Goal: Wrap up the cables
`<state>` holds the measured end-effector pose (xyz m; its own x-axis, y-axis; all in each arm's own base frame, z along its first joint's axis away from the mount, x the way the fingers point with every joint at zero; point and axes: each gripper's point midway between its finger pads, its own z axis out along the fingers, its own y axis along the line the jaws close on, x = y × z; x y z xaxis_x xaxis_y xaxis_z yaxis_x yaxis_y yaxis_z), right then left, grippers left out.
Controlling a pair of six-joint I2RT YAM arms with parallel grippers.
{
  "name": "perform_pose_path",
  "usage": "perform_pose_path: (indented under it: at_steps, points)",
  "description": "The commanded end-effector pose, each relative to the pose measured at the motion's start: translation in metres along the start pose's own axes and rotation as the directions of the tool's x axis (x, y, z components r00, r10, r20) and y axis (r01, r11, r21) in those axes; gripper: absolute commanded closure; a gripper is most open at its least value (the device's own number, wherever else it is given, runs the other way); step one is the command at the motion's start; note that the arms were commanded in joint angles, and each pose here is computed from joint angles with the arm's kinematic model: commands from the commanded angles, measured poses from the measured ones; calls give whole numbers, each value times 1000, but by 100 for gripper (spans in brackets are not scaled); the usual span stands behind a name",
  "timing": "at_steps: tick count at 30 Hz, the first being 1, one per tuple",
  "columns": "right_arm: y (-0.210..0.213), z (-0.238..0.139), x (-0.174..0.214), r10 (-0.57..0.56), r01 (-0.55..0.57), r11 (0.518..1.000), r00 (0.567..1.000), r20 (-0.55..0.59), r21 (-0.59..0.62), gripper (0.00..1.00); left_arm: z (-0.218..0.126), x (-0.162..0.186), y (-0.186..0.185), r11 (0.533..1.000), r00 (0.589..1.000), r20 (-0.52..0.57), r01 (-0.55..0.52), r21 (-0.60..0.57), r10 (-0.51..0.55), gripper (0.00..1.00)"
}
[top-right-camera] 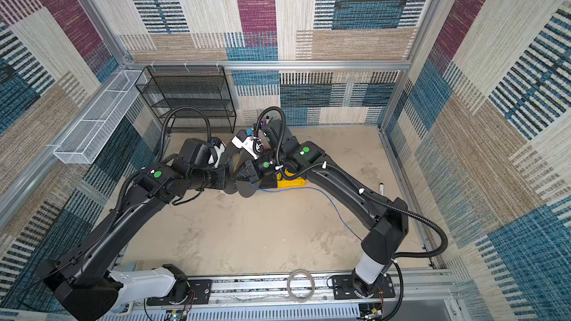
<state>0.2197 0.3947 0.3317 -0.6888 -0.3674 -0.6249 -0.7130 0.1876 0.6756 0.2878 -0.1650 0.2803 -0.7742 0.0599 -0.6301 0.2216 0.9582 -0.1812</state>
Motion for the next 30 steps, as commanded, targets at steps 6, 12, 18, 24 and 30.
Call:
perform_pose_path:
  at_steps: [6,12,18,24,30]
  points:
    - [40,-3,52,5,-22,965,998,-68,-261,82,-16,-41,19,993,985,161,80,-83,-66,100]
    - [45,4,83,-9,-20,967,994,-110,-255,83,-13,-47,16,990,978,172,129,-53,-118,100]
    - [58,14,97,-55,33,971,995,-85,-239,100,-4,-57,11,966,948,187,248,66,-256,100]
    - [32,32,128,-46,25,986,991,-125,-162,100,-10,-78,5,908,929,115,309,282,-352,100]
    - [-12,48,164,9,-22,997,982,-187,-70,100,-42,-84,11,834,903,106,333,439,-416,100]
